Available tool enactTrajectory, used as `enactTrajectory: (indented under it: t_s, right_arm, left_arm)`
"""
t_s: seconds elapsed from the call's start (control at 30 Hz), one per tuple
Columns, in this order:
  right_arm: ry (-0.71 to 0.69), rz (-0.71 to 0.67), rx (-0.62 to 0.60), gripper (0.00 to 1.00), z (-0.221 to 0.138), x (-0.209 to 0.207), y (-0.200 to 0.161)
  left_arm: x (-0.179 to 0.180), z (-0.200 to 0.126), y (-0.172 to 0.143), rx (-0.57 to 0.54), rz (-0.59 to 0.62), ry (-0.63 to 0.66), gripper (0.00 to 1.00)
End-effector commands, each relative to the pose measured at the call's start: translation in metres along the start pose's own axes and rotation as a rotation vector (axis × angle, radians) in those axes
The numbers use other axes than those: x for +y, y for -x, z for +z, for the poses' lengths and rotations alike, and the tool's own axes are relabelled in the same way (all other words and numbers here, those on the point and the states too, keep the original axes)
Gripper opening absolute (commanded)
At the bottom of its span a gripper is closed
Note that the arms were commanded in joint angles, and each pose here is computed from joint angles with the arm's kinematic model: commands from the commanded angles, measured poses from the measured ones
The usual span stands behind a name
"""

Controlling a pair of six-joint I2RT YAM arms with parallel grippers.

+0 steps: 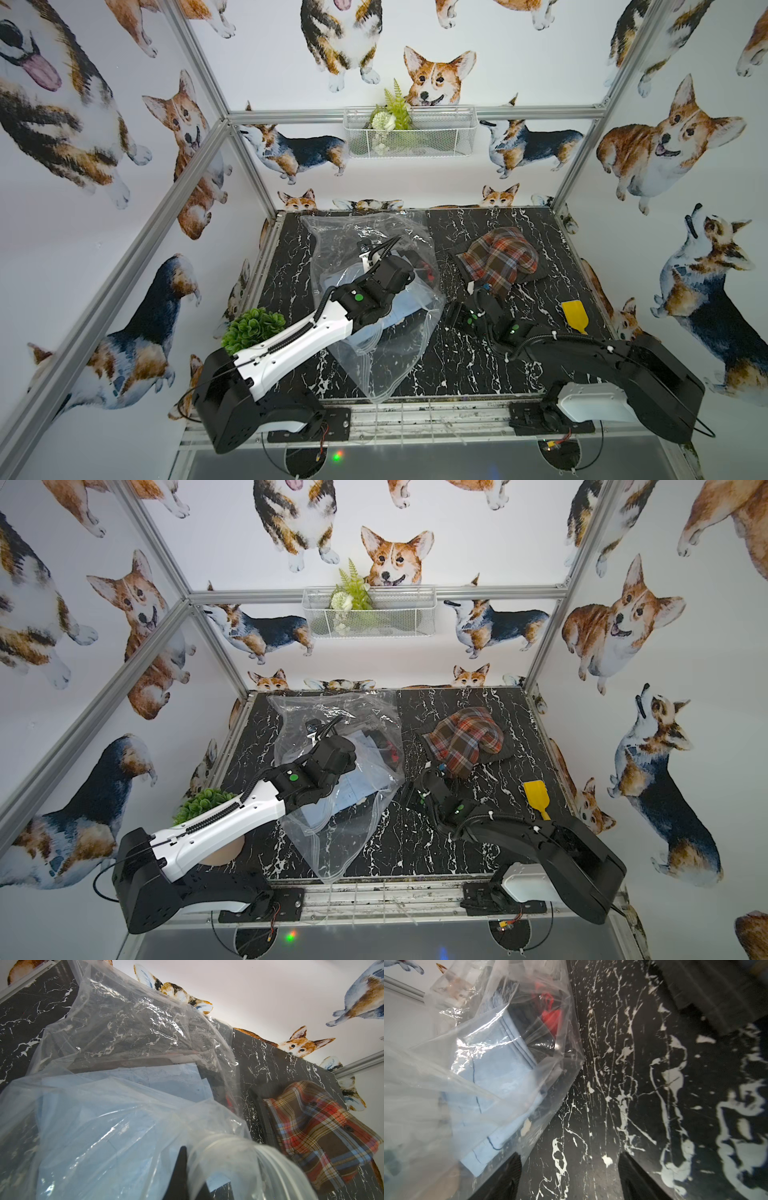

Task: Take the shirt out of the vacuum bag
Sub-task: Adjust the vacuum bag at the center of the board.

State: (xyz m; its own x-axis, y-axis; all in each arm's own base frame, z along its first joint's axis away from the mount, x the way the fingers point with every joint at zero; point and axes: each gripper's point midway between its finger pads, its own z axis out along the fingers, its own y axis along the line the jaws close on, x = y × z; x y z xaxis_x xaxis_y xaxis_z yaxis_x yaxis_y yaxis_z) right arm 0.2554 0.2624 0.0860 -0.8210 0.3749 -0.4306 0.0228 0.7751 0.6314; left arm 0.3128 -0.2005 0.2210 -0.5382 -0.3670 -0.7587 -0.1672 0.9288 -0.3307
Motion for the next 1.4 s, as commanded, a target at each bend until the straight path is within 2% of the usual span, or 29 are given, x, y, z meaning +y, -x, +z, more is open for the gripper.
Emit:
enactTrajectory:
  t_s: [0.0, 0.47, 0.7, 0.97, 1.17, 1.37]
  right_arm:
    - [0.078, 0.002, 0.005, 0.76, 0.014, 0.03, 0.011]
    - [0.032, 0.09, 0.009, 0.75, 0.074, 0.014, 0.06]
    - [0.041, 0.042, 0.012, 0.75, 0.094, 0.034, 0.099]
    - [0.007, 0.039, 0.023, 0.75, 0.114, 0.024, 0.14]
    - [-0.041, -0.024, -0.009, 0.75, 0.086, 0.023, 0.149]
    - [-0.184, -0.058, -0.142, 0.75, 0.007, -0.013, 0.148]
  left_arm:
    - [0.002, -0.001, -0.002, 0.006, -0.002, 0.0, 0.0]
    - [0.02, -0.001, -0.02, 0.036, -0.014, 0.011, 0.0]
    - [0.017, 0.002, -0.021, 0.042, -0.009, 0.007, 0.0]
    - [0.015, 0.01, -0.029, 0.061, -0.008, 0.014, 0.0]
    - [0.013, 0.011, -0.028, 0.056, -0.008, 0.016, 0.0]
    - [0.006, 0.015, -0.029, 0.061, -0.014, 0.004, 0.0]
